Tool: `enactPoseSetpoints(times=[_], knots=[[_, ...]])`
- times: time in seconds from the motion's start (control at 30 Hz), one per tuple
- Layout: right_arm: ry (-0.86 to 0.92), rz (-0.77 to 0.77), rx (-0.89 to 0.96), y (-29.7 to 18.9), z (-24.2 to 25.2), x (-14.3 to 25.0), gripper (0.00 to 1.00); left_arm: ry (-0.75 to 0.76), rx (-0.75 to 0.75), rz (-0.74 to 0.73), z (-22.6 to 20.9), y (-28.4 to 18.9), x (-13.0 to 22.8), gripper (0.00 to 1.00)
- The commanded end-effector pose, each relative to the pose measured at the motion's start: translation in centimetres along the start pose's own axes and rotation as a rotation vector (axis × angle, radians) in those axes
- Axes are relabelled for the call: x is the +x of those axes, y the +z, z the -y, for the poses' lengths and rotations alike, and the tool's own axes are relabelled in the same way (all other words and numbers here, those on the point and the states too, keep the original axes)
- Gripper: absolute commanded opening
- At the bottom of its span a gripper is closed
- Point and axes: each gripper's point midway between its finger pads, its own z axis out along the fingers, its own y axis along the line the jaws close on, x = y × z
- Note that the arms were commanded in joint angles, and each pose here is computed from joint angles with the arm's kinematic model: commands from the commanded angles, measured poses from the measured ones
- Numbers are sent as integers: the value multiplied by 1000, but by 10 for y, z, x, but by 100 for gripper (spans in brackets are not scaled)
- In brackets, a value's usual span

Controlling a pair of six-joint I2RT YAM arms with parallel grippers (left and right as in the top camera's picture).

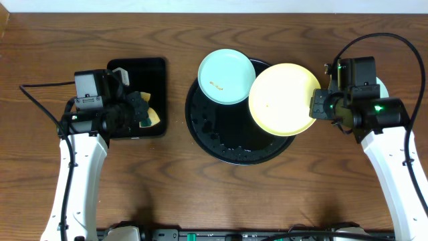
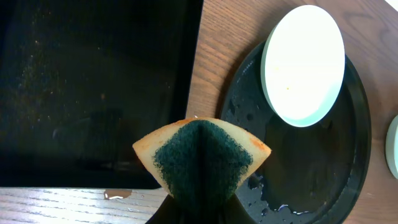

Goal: Clean dirty plates on tray and stack at the side

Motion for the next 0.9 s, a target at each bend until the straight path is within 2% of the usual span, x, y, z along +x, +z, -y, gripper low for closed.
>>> enactPoseSetpoints(times=[0.0,0.33,0.53,0.73,0.87], knots=[[23,3,1,1,-2,-3,1,15,-5,4,-1,0,-2,8],[-20,-1,20,3,-4,0,1,75,-2,18,0,0,-5,8],[-125,57,215,6,-10,8,1,141,14,50,7,1,-13,8],[-239,213,480,-4,-21,7,1,195,48,58,26,5,-11,8],[-271,212,470,4,-37,14,1,219,64,57,35,7,-9,8]])
